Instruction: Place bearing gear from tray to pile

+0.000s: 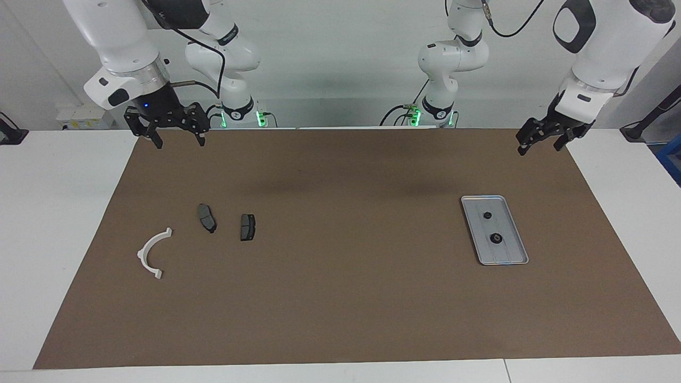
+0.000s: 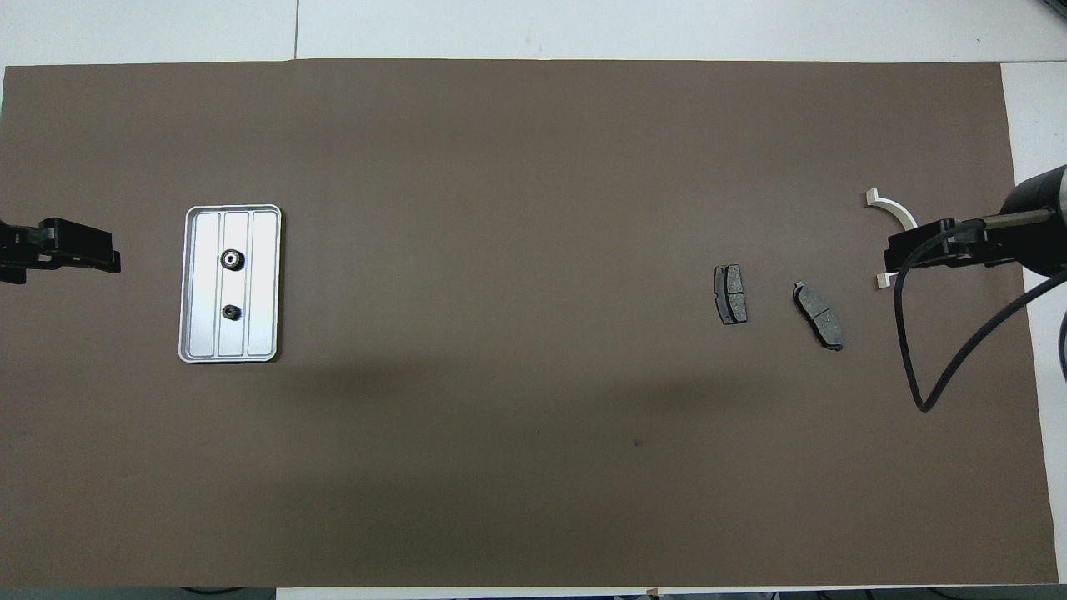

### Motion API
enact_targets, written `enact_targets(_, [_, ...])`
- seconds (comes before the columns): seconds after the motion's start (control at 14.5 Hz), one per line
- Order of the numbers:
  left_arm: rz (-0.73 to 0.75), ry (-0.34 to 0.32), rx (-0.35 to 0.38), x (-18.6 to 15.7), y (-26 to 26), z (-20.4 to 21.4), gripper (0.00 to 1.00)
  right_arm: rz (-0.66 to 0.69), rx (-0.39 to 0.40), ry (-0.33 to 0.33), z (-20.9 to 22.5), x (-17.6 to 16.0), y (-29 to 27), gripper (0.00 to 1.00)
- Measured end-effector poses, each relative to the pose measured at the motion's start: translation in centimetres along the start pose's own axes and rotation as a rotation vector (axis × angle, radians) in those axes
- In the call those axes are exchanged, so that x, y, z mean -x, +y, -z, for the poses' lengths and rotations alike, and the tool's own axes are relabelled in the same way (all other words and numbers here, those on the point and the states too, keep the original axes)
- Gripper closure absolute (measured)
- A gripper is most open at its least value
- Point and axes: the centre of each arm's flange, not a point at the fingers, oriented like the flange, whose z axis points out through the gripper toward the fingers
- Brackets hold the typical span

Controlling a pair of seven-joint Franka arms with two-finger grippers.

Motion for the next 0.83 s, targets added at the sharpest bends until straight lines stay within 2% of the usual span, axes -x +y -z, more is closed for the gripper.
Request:
enact_targets(0.28, [0.002, 0.023, 0.011, -5.1, 0.0, -10.2, 0.00, -0.001, 0.000, 0.003, 0.1, 0.1, 0.1, 0.00])
enact_targets(0.48, [0.015, 0.030, 0.018, -6.9, -0.8, -17.5, 0.00, -0.001, 0.000, 0.003, 0.1, 0.1, 0.1, 0.00])
enact_targets(0.83, [0.009, -0.011, 0.025, -7.9, -0.3, -24.0, 0.10, 0.014, 0.000, 0.006, 0.4, 0.2, 0.2, 0.00])
